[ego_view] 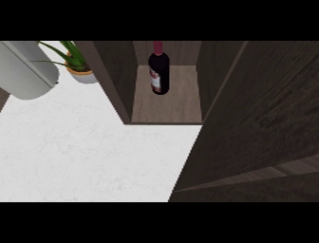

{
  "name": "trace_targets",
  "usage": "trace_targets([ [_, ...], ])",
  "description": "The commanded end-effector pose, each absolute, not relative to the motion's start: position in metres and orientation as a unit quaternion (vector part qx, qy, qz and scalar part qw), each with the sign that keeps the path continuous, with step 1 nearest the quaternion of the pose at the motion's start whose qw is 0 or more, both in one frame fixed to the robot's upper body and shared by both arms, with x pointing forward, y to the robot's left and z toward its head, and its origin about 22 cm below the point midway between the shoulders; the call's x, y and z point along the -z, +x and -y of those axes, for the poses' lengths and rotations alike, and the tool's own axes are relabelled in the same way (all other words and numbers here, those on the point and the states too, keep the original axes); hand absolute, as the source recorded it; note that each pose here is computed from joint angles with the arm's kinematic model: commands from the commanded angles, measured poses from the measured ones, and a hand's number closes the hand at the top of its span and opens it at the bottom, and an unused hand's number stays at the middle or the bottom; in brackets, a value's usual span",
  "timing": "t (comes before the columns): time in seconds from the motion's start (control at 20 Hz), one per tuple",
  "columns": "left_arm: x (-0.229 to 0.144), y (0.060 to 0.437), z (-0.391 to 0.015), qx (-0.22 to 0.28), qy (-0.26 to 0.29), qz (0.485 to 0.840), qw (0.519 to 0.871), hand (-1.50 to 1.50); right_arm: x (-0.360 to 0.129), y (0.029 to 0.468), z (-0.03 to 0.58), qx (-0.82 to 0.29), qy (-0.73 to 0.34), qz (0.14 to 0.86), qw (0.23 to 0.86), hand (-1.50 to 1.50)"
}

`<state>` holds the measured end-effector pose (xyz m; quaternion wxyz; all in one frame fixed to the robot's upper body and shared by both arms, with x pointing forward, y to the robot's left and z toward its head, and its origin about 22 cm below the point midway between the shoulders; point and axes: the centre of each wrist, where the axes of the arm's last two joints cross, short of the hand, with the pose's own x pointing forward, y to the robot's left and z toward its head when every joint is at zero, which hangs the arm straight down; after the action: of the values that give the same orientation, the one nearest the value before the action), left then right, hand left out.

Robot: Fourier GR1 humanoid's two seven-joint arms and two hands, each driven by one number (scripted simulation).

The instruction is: Pick up the wine, place it into the cabinet and close the cabinet

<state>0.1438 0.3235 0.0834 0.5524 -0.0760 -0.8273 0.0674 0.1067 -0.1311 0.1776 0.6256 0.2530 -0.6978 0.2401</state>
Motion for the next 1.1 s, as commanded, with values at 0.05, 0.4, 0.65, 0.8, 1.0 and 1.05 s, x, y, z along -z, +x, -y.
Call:
trace_targets([
  [0.05,-0.086,0.15,-0.336,-0.069,-0.079,0.824,0.557,-1.5,-0.187,0.089,0.09,-0.275,0.306,0.715,0.565,1.5],
  [0.4,-0.095,0.153,-0.328,-0.072,-0.11,0.825,0.55,-1.5,-0.191,0.111,0.061,-0.262,0.257,0.743,0.559,1.5],
  [0.65,-0.101,0.158,-0.327,-0.072,-0.123,0.822,0.551,-1.5,-0.202,0.125,0.048,-0.274,0.256,0.737,0.562,1.5],
  [0.8,-0.11,0.164,-0.327,-0.073,-0.131,0.816,0.558,-1.5,-0.212,0.138,0.044,-0.255,0.266,0.741,0.562,1.5],
  [1.0,-0.105,0.174,-0.324,-0.078,-0.109,0.821,0.555,-1.5,-0.212,0.152,0.021,-0.26,0.265,0.742,0.558,1.5],
  [1.05,-0.095,0.166,-0.315,-0.082,-0.131,0.817,0.556,-1.5,-0.222,0.172,0.017,-0.243,0.251,0.751,0.56,1.5],
])
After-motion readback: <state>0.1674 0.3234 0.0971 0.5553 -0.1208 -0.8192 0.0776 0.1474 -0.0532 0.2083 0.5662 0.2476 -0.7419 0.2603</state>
